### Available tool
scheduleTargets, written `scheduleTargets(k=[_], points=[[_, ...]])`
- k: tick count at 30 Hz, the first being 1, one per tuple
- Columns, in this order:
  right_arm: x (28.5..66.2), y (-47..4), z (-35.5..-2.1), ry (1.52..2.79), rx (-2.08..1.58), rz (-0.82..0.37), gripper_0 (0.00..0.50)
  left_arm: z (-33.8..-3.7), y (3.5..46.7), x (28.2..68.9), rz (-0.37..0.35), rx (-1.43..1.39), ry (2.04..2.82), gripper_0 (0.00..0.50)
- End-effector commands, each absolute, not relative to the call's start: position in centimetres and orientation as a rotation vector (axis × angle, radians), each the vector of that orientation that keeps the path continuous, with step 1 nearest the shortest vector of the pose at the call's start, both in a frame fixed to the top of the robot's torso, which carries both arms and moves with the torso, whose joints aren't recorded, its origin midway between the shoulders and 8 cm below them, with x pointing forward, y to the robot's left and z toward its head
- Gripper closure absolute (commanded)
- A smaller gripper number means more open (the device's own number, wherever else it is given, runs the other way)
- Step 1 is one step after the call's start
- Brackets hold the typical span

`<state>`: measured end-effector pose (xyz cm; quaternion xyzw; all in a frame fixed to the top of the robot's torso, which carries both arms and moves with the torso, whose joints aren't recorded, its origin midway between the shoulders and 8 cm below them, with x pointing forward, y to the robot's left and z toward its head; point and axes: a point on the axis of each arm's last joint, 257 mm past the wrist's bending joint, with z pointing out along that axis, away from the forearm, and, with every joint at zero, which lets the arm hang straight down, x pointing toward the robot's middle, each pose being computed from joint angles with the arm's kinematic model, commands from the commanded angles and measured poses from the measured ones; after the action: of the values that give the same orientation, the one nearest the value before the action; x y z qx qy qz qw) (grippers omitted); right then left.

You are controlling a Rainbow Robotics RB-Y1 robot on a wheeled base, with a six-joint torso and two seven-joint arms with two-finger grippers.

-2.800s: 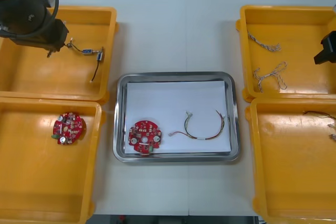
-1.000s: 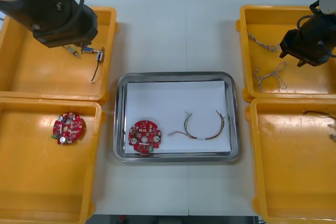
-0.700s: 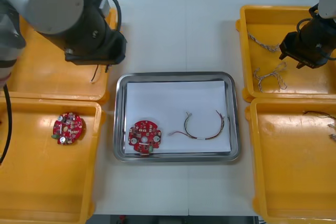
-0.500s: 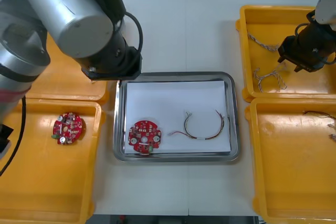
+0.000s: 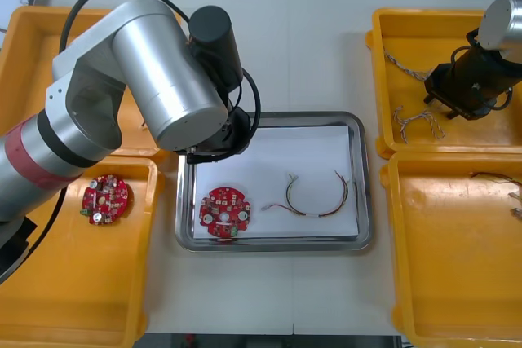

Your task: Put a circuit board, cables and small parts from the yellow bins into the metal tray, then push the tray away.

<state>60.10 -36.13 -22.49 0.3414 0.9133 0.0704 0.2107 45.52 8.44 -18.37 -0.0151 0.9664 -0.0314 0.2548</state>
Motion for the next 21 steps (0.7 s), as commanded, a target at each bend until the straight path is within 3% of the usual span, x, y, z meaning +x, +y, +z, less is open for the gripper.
scheduleTargets(k=[1,5,7,8,9,21], points=[[61.1,-34.7,-22.2,2.529,0.940,0.178,0.000,-20.8,7.3,45.1,-0.082,0.007,2.638,0.500],[60.8,-34.4,-22.4,2.541,0.950,0.187,0.000,-22.0,7.5,45.7,-0.064,-0.003,2.636,0.500],[60.6,-34.3,-22.5,2.550,0.953,0.187,0.241,-22.7,7.6,46.0,-0.064,-0.014,2.640,0.500],[60.5,-34.4,-22.6,2.552,0.957,0.184,0.421,-23.0,7.6,46.2,-0.064,-0.018,2.642,0.500],[60.4,-34.4,-22.5,2.555,0.955,0.185,0.500,-23.2,7.6,46.3,-0.066,-0.024,2.644,0.500],[60.8,-35.3,-21.3,2.532,0.944,0.192,0.500,-24.9,8.0,46.8,-0.052,-0.041,2.647,0.500]])
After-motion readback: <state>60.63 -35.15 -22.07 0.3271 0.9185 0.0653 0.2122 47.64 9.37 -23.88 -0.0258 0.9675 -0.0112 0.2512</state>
